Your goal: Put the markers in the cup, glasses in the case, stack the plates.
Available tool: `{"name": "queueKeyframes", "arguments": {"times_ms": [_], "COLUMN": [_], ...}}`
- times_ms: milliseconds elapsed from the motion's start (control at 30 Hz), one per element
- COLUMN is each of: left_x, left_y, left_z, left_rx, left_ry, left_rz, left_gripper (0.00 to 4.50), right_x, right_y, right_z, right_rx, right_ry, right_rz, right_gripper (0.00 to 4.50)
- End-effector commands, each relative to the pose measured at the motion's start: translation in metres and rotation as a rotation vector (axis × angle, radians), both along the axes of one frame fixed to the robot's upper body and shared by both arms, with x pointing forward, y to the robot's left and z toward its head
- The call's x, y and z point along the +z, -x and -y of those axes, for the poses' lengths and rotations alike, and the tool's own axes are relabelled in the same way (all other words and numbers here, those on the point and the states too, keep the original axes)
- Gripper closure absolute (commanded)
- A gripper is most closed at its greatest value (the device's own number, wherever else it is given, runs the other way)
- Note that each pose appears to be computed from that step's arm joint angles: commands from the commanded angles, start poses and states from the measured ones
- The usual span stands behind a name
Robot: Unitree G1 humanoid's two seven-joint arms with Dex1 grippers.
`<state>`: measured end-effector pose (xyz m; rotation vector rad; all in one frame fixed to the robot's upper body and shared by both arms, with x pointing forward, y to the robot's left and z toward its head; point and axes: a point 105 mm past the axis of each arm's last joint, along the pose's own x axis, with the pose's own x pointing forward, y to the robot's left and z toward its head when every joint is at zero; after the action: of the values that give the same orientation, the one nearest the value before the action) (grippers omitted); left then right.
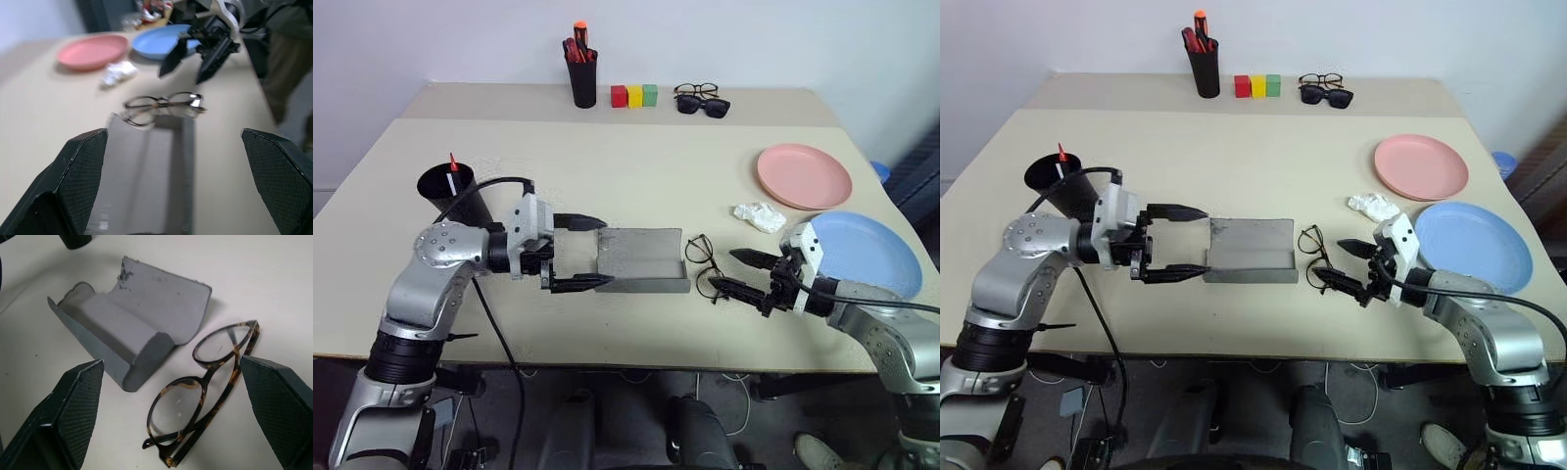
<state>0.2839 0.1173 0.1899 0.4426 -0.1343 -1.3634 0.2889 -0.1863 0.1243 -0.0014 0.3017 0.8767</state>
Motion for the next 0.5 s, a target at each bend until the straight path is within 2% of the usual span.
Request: {"name": "queueKeyframes", "arguments": {"times_ms": [33,300,500], "left_x": [-0.004,-0.011,-0.012], "left_y": [0.007,0.010,0.009], "left_z": [-0.005,-0.007,-0.002], "left_rx": [-0.034,-0.038,-0.041], "left_ry": [-0.033,-0.036,-0.028], "left_rz": [-0.027,-0.095,-0.080], "left_gripper": [0.04,0.04,0.04], "right_x": [0.003,0.011,0.013], "right_y": [-0.002,-0.009,-0.022], "right_z": [0.001,-0.005,-0.003], "right_rx": [0.021,0.064,0.071], "right_ry": [0.002,-0.056,-0.027], "right_rz": [-0.034,-0.223,-0.235], "right_gripper": [0.00,0.00,0.00]}}
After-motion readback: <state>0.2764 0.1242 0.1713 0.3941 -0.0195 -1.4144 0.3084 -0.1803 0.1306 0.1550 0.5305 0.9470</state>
